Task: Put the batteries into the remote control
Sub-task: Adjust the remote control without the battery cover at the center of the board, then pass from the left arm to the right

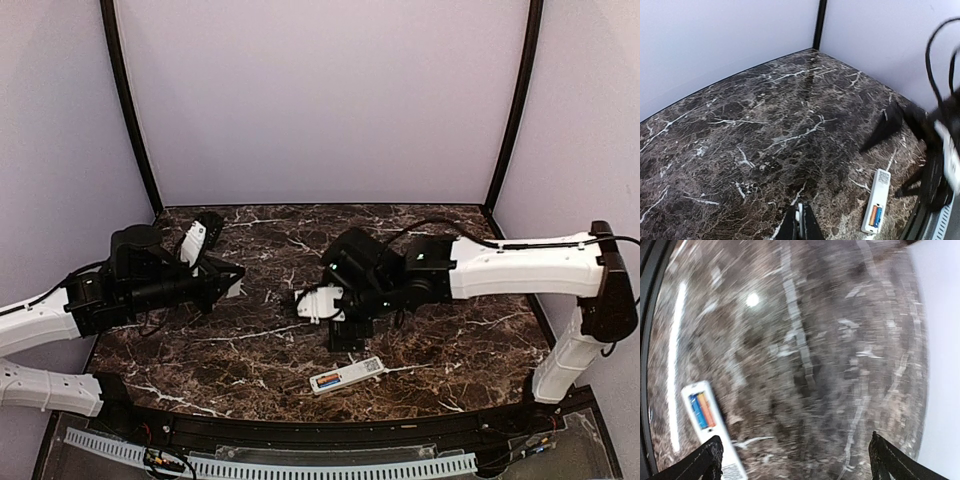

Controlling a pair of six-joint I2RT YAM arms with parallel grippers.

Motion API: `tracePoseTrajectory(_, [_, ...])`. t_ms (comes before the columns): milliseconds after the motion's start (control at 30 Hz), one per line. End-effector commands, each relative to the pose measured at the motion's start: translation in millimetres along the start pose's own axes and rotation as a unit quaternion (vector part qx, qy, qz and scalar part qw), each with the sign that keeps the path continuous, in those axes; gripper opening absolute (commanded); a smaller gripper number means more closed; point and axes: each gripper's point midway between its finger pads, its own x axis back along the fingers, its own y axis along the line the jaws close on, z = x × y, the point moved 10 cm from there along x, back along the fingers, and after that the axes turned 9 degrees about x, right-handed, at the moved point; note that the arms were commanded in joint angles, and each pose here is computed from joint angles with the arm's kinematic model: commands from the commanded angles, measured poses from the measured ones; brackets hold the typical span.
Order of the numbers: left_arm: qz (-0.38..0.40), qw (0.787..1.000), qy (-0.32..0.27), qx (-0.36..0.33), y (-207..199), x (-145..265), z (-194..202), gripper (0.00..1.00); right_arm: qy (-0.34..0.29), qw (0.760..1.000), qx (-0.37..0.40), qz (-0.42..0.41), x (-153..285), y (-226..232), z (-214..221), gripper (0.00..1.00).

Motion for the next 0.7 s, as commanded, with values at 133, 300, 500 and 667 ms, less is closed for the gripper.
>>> tracePoseTrajectory(133, [0.195,0.976,0.044,-0.086,-32.4,10.9,-13.7,0.00,-0.407,0.835,-0.322,0.184,151.8,-76.8,30.5,0.99])
tracePoseTrajectory(300, [0.245,0.966,0.044,-0.072,-41.9,9.5,-21.8,0.00,-0.478,0.807,-0.339,0.069,143.9,-65.8,23.1,0.73])
tracePoseTrajectory(500, [0.305,0.951,0.010,-0.047,-53.5,12.2,-37.9,0.00,-0.502,0.785,-0.360,0.031,107.5,-51.4,5.9,0.90])
tracePoseTrajectory(667, [0.314,0.949,0.006,-0.037,-54.9,12.0,-39.0,0.00,-0.513,0.793,-0.324,0.039,84.0,-29.9,-28.6,0.76])
